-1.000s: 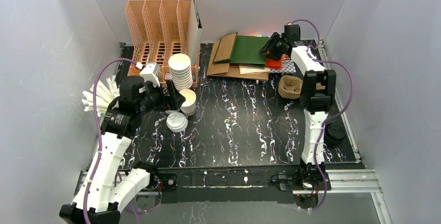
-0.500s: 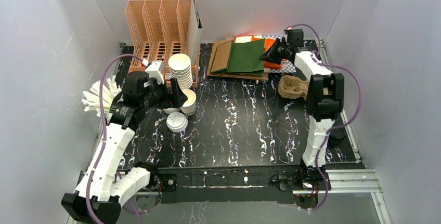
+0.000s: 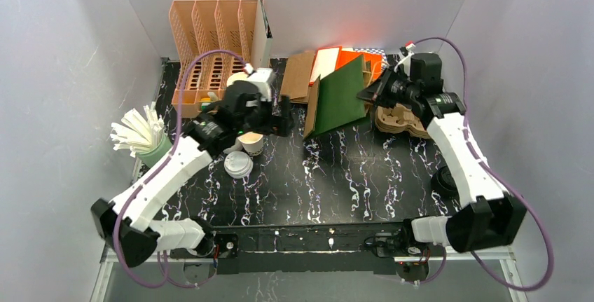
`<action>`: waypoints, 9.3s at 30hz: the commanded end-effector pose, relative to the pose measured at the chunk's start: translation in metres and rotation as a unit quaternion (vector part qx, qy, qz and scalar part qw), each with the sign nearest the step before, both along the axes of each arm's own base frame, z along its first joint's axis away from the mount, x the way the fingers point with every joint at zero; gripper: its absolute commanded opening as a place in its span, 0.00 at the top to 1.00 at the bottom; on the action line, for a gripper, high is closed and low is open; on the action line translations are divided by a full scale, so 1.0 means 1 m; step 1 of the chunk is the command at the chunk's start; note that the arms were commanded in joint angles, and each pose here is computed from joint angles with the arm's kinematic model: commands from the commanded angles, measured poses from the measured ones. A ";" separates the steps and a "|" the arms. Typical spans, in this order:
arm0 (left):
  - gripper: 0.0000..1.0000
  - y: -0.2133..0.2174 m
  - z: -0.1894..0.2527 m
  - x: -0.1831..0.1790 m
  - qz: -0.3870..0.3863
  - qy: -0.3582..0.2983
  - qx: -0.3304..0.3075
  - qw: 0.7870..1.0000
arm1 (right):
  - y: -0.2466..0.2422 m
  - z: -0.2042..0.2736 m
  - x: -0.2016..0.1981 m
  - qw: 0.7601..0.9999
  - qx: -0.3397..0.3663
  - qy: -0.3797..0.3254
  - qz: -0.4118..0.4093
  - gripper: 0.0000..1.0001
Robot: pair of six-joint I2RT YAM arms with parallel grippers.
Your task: Pack the takeout coffee
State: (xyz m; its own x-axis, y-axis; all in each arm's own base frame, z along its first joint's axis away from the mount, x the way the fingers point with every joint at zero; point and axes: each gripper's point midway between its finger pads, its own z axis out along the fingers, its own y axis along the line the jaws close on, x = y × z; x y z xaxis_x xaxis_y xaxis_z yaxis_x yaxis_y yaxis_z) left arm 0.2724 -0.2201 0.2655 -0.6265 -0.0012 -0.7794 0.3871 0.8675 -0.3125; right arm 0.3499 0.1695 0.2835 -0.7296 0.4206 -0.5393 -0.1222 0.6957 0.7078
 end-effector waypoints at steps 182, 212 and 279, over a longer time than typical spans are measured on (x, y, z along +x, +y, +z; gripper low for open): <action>0.24 -0.074 0.035 -0.019 0.078 0.128 -0.184 0.972 | 0.040 0.094 -0.122 0.973 -0.181 -0.093 0.105 0.30; 0.20 -0.115 0.000 -0.019 0.155 0.112 -0.045 0.981 | 0.016 -0.004 -0.099 0.939 -0.332 0.001 0.087 0.34; 0.36 -0.137 0.105 -0.017 0.001 0.058 -0.143 0.988 | 0.024 0.092 -0.114 0.975 -0.198 -0.046 0.093 0.41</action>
State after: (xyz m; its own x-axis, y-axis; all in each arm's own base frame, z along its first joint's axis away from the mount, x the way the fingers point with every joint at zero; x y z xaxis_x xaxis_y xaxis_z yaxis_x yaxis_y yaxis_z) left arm 0.2644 -0.3567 0.3002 -0.7852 -0.1155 -0.6083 0.2317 0.8562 -0.4617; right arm 0.2453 0.1829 0.3470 -0.7556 -0.0190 -0.6548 -0.2641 0.9236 0.2779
